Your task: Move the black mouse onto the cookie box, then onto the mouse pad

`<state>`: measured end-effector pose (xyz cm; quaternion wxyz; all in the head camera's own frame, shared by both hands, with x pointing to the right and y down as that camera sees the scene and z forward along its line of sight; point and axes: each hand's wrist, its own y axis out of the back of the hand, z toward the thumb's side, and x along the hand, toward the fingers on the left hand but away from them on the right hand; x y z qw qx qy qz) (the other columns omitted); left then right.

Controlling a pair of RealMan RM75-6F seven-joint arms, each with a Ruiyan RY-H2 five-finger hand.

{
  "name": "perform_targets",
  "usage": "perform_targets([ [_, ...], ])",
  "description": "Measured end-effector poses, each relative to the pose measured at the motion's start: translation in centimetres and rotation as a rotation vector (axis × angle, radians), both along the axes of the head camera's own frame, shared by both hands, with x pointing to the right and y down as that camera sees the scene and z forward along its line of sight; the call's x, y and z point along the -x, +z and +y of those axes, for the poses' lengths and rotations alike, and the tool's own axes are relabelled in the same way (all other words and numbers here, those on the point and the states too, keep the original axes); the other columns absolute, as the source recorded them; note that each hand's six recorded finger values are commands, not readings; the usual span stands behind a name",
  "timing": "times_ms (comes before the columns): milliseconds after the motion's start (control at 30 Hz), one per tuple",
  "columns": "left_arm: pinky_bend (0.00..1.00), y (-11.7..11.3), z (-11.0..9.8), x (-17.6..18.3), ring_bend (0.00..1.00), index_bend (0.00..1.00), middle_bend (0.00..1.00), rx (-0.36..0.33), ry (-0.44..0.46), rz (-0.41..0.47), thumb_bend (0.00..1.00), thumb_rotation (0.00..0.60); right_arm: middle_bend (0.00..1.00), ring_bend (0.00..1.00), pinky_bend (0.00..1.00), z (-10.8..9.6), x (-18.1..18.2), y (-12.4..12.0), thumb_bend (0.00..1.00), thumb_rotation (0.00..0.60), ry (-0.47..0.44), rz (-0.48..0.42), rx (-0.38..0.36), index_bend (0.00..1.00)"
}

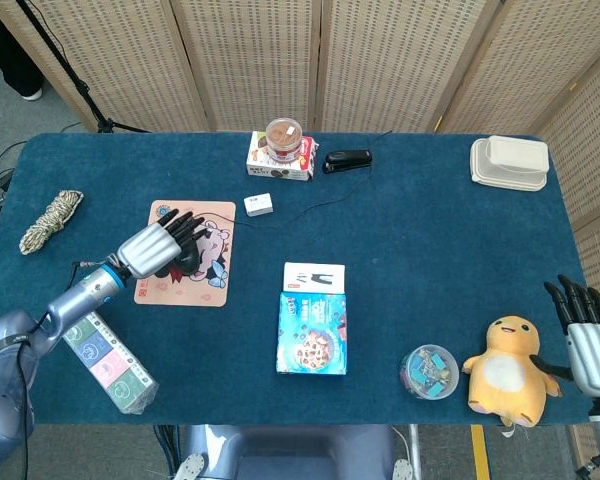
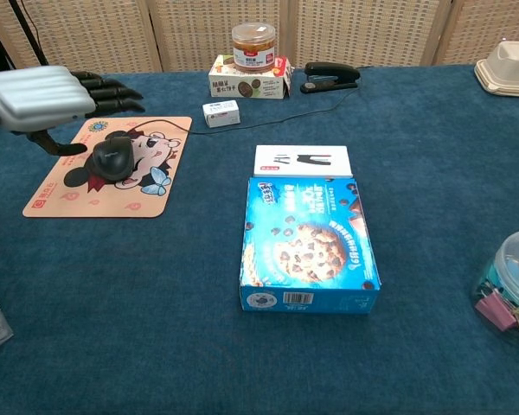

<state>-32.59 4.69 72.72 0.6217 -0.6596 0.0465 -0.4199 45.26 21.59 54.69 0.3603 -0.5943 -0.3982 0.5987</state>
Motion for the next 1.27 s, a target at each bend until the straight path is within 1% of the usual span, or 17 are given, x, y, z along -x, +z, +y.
perform_targets([
  [67, 0.11, -1.1, 0.0, 0.5, 0.00, 0.00, 0.00, 0.006, -0.037, 0.075, 0.37, 0.600, 0.00, 0.00, 0.00, 0.1, 0.1, -0.2, 0.15, 0.600, -0.005, -0.007, -0.003, 0.02],
  [100, 0.10, -2.0, 0.1, 1.0, 0.00, 0.00, 0.00, 0.011, -0.065, 0.127, 0.37, 0.600, 0.00, 0.00, 0.00, 0.1, 0.2, -0.3, 0.15, 0.600, -0.007, -0.010, -0.004, 0.02],
  [200, 0.05, -4.2, 0.4, 2.6, 0.00, 0.00, 0.00, 0.014, -0.139, 0.243, 0.36, 0.600, 0.00, 0.00, 0.00, 0.2, 0.5, -0.6, 0.15, 0.600, -0.016, -0.020, -0.007, 0.02],
  [233, 0.04, -4.7, 0.6, 3.2, 0.00, 0.00, 0.00, 0.016, -0.163, 0.270, 0.36, 0.600, 0.00, 0.00, 0.00, 0.3, 0.7, -0.7, 0.15, 0.600, -0.022, -0.026, -0.007, 0.02],
  [367, 0.02, -6.2, 1.8, 5.9, 0.00, 0.00, 0.00, 0.046, -0.280, 0.347, 0.36, 0.600, 0.00, 0.00, 0.00, 0.5, 1.1, -1.2, 0.15, 0.600, -0.038, -0.017, -0.017, 0.02],
  [467, 0.01, -7.2, 3.4, 7.5, 0.00, 0.00, 0.00, 0.083, -0.378, 0.393, 0.35, 0.600, 0.00, 0.00, 0.00, 0.7, 1.5, -1.8, 0.14, 0.600, -0.050, -0.008, -0.035, 0.02],
  [500, 0.00, -7.6, 4.1, 8.1, 0.00, 0.00, 0.00, 0.102, -0.423, 0.412, 0.35, 0.600, 0.00, 0.00, 0.00, 0.8, 1.6, -2.0, 0.12, 0.600, -0.054, -0.005, -0.041, 0.02],
  [567, 0.00, -8.3, 5.4, 9.0, 0.00, 0.00, 0.00, 0.128, -0.495, 0.440, 0.33, 0.600, 0.00, 0.00, 0.00, 1.1, 1.8, -2.5, 0.04, 0.600, -0.063, -0.003, -0.050, 0.02],
  [633, 0.00, -9.4, 7.1, 10.0, 0.00, 0.00, 0.00, 0.149, -0.585, 0.468, 0.30, 0.600, 0.00, 0.00, 0.00, 1.2, 2.1, -2.8, 0.00, 0.600, -0.072, -0.007, -0.055, 0.01],
  [767, 0.00, -11.8, 10.7, 12.5, 0.00, 0.00, 0.00, 0.146, -0.773, 0.501, 0.28, 0.600, 0.00, 0.00, 0.00, 1.7, 2.8, -3.7, 0.00, 0.600, -0.105, -0.028, -0.071, 0.00],
  [800, 0.00, -12.6, 11.9, 13.4, 0.00, 0.00, 0.00, 0.136, -0.833, 0.506, 0.28, 0.600, 0.00, 0.00, 0.00, 1.8, 3.0, -3.9, 0.00, 0.600, -0.112, -0.034, -0.074, 0.00],
  [900, 0.00, -14.9, 14.9, 15.6, 0.00, 0.00, 0.00, 0.096, -0.966, 0.499, 0.28, 0.600, 0.00, 0.00, 0.00, 2.2, 3.3, -4.6, 0.00, 0.600, -0.122, -0.051, -0.083, 0.00],
  [1000, 0.00, -16.8, 17.2, 17.2, 0.00, 0.00, 0.00, 0.052, -1.063, 0.479, 0.28, 0.600, 0.00, 0.00, 0.00, 2.3, 3.3, -5.0, 0.00, 0.600, -0.121, -0.059, -0.090, 0.00],
  [1133, 0.00, -17.8, 19.2, 18.7, 0.00, 0.00, 0.00, 0.022, -1.137, 0.440, 0.28, 0.600, 0.00, 0.00, 0.00, 2.5, 3.2, -5.4, 0.00, 0.600, -0.121, -0.062, -0.096, 0.00],
  [1267, 0.00, -18.4, 20.0, 19.2, 0.00, 0.00, 0.00, -0.001, -1.136, 0.404, 0.28, 0.600, 0.00, 0.00, 0.00, 2.7, 3.2, -5.8, 0.00, 0.600, -0.120, -0.063, -0.104, 0.00],
])
